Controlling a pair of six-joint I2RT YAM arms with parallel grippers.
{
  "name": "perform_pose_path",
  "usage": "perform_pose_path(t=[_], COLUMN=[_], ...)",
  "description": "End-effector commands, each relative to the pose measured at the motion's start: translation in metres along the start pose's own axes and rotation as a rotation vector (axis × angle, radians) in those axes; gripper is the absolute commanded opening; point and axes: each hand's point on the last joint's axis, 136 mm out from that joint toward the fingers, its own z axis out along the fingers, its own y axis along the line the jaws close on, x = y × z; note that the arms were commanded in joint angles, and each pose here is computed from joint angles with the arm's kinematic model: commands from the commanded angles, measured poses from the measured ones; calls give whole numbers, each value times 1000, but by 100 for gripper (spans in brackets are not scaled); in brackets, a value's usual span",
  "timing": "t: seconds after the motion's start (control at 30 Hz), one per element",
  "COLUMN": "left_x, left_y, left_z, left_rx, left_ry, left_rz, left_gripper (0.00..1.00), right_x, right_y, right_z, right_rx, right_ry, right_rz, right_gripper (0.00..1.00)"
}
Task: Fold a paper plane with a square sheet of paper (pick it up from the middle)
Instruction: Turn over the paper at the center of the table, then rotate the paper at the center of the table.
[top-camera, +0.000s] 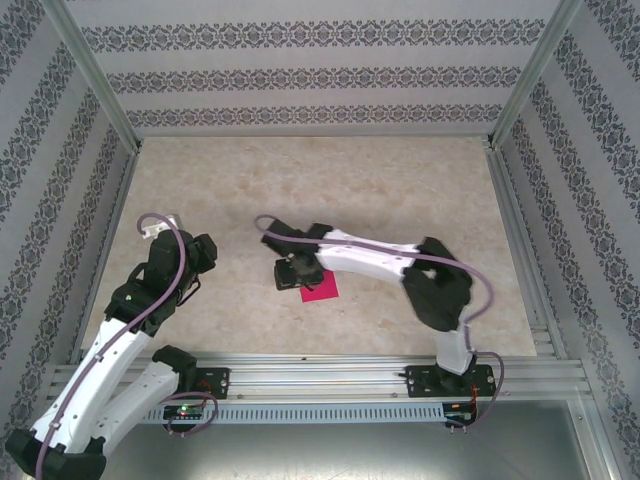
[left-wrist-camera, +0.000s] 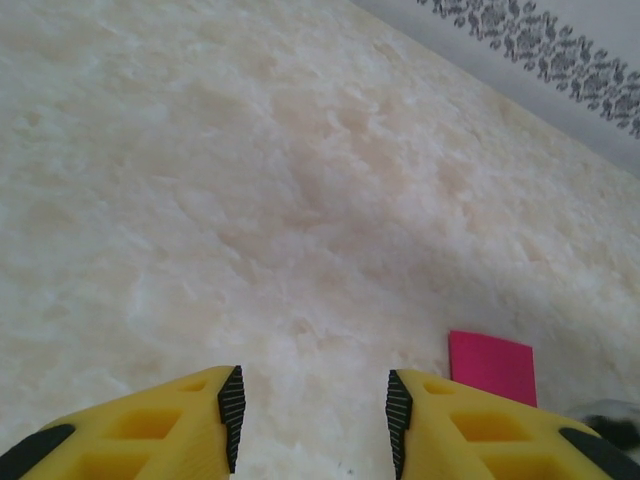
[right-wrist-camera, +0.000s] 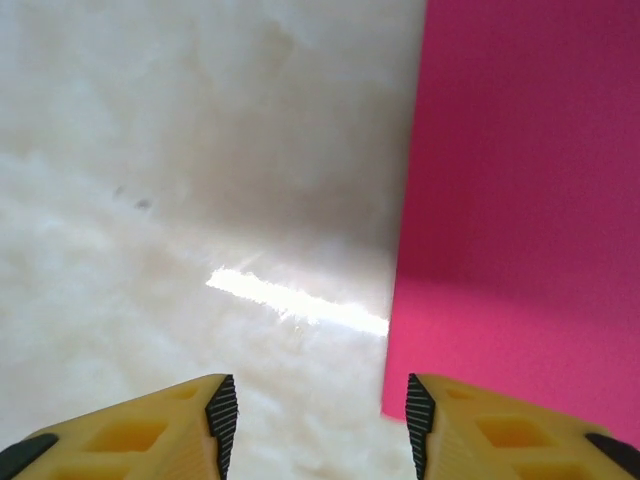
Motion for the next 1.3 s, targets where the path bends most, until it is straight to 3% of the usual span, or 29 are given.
perform_pose_path(t=[0.0, 0.07, 0.17, 0.23, 0.47, 0.77, 0.97, 1.27], left_x=[13, 28, 54, 68, 88, 117, 140, 163], left_y=[-12, -33, -65, -78, -114, -154, -174, -166], left_z=[9, 22, 40, 51, 86, 133, 154, 178], left_rx=[51, 138, 258, 283, 347, 440, 464, 424], left_ry=[89, 173, 339, 443, 633, 842, 943, 983], left_rz=[22, 27, 13, -9, -40, -55, 6, 0], left_gripper=[45, 45, 44, 41, 40, 38, 35, 31], right_x=[-33, -35, -34, -32, -21, 0, -15, -17], right_y=[24, 14, 13, 9, -6, -27, -9, -2], right_z=[-34, -27, -15, -1, 45, 78, 56, 16], right_rx=[-390, -499, -593, -580, -524, -437, -522, -561], right_ry=[-158, -144, -113, -82, 8, -17, -111, -178], right_rz=[140, 216, 237, 245, 294, 425, 407, 335], right_gripper=[46, 22, 14, 9, 4, 5, 7, 10])
